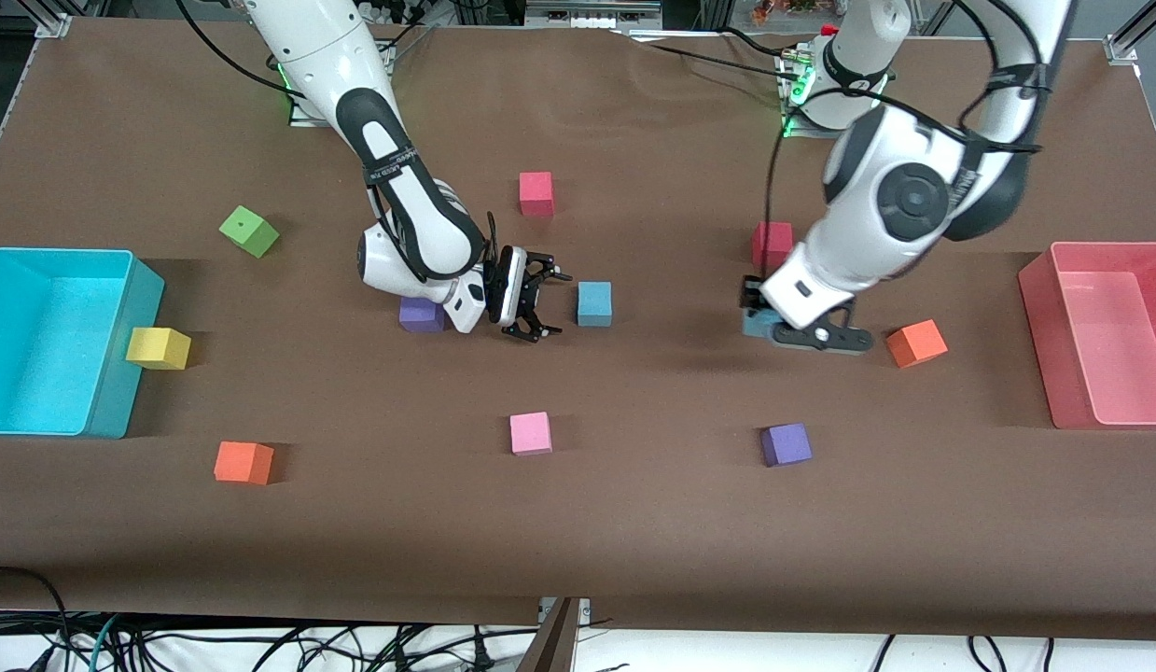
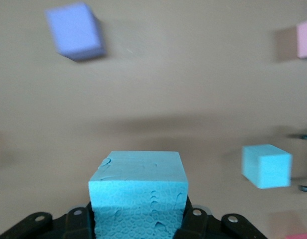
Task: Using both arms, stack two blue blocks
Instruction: 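Carry the second cyan cube with the left gripper above the placed cube, then lower the held cyan cube onto the placed cyan cube with the left gripper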
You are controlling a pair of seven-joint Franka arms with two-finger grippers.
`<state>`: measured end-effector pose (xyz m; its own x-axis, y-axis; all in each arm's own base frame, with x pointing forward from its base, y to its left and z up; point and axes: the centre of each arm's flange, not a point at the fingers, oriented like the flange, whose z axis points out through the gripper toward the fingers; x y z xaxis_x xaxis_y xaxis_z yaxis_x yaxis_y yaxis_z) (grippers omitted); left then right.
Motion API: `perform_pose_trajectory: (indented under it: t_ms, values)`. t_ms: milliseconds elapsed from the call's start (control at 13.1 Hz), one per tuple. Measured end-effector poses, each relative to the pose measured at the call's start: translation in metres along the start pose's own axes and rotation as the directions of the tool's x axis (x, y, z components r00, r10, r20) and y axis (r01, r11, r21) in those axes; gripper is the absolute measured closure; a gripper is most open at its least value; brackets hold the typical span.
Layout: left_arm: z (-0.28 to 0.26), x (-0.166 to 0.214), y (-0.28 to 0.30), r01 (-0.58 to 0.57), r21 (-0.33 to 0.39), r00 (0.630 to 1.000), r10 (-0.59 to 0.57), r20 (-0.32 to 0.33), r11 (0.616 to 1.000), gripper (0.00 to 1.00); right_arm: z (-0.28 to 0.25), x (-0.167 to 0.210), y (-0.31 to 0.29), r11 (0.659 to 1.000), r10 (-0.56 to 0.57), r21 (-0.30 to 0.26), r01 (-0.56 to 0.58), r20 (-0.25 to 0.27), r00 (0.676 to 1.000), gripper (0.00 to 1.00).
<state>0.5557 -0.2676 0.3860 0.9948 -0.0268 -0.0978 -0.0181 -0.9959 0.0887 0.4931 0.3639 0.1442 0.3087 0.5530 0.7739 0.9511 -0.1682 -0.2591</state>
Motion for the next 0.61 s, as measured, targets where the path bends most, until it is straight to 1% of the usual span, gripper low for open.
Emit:
perform_pose_trajectory:
  t_ms: [153, 306, 611]
  values:
    - [0.025, -0.022, 0.06, 0.034, 0.008, 0.999, -0.035, 0.017, 0.999, 0.43, 0.0, 0.0, 0.0, 1.0, 0.0, 0.0, 0.0, 0.0, 1.0, 0.0]
    - [0.052, -0.034, 0.107, 0.047, -0.003, 0.999, -0.047, 0.008, 0.999, 0.43, -0.001, 0.0, 0.001, 1.0, 0.001, -0.001, -0.001, -0.001, 1.0, 0.0]
    - [0.092, -0.044, 0.162, 0.118, -0.03, 0.993, -0.118, -0.005, 0.993, 0.43, -0.001, 0.0, 0.002, 1.0, 0.003, -0.003, -0.003, -0.003, 1.0, 0.0]
